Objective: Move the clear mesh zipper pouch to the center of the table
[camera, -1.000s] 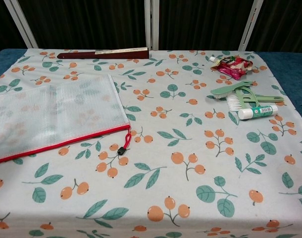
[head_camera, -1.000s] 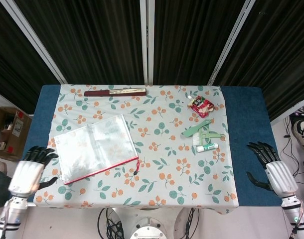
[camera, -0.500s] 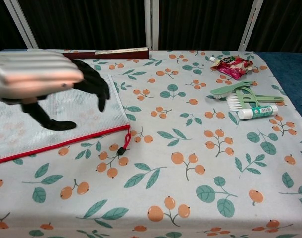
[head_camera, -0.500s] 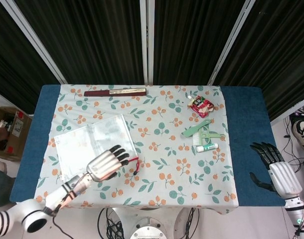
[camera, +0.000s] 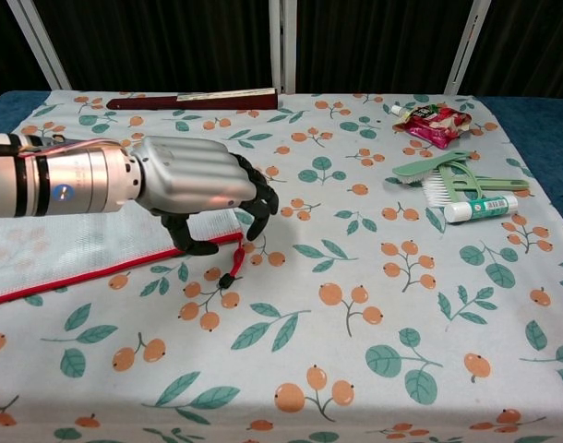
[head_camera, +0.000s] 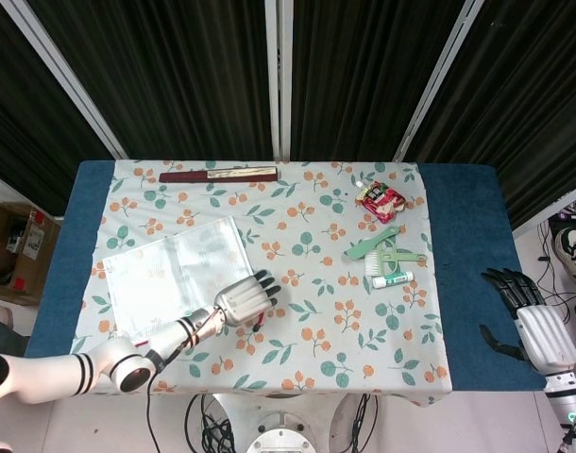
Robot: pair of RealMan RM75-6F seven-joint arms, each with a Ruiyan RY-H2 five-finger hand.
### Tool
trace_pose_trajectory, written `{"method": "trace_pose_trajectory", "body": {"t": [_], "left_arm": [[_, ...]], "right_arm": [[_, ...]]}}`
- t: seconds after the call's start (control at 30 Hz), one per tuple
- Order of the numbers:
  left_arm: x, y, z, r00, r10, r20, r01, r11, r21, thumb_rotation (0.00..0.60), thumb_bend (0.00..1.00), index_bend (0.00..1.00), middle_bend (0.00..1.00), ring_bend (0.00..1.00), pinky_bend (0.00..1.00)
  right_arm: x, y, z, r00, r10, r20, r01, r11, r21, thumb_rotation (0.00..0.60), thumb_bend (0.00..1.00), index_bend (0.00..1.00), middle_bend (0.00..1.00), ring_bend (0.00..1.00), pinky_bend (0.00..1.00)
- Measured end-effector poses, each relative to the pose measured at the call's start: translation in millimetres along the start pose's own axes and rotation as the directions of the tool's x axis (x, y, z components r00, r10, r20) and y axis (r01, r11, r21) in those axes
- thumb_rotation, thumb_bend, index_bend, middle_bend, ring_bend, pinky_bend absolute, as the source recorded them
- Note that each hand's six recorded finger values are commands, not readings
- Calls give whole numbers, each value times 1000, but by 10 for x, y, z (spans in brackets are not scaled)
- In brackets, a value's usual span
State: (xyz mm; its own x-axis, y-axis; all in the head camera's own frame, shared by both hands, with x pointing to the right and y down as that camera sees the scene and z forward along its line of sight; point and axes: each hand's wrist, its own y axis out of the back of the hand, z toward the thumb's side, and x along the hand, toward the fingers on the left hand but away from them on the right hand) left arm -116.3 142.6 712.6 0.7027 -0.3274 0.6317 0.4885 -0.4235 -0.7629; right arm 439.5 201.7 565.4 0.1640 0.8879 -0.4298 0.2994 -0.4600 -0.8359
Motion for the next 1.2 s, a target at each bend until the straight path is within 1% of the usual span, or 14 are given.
{"method": "trace_pose_trajectory", "body": {"t": [0.1, 0.33, 0.7, 0.97, 1.2], "left_arm": [[24, -16, 38, 1000, -9, 9, 9, 1000, 26, 600, 350, 376, 137, 118, 150], [125, -70, 108, 1000, -28, 14, 28, 999, 29, 600, 351, 394, 138, 118, 150], [193, -88, 112, 1000, -18, -7, 18, 999, 39, 600, 339, 449, 138, 118, 150], [210, -152, 121, 1000, -19, -19, 20, 999, 46, 600, 330, 452, 138, 118, 150], [208, -194, 97, 999, -18, -33, 20, 998, 54, 600, 328, 509, 142, 118, 150]], "right_arm": [[-9, -7, -1, 1000, 1, 0, -1, 1000, -1, 600, 271, 99, 76, 0, 0], [-12, -15, -15, 1000, 1, 4, -1, 1000, -4, 600, 269, 99, 75, 0, 0], [3, 0, -36, 1000, -2, 14, 2, 1000, -1, 600, 268, 99, 75, 0, 0], [11, 6, -40, 1000, -3, 20, 3, 1000, 1, 600, 270, 99, 75, 0, 0], [8, -7, -43, 1000, 2, 22, -2, 1000, 0, 600, 267, 99, 75, 0, 0]]}}
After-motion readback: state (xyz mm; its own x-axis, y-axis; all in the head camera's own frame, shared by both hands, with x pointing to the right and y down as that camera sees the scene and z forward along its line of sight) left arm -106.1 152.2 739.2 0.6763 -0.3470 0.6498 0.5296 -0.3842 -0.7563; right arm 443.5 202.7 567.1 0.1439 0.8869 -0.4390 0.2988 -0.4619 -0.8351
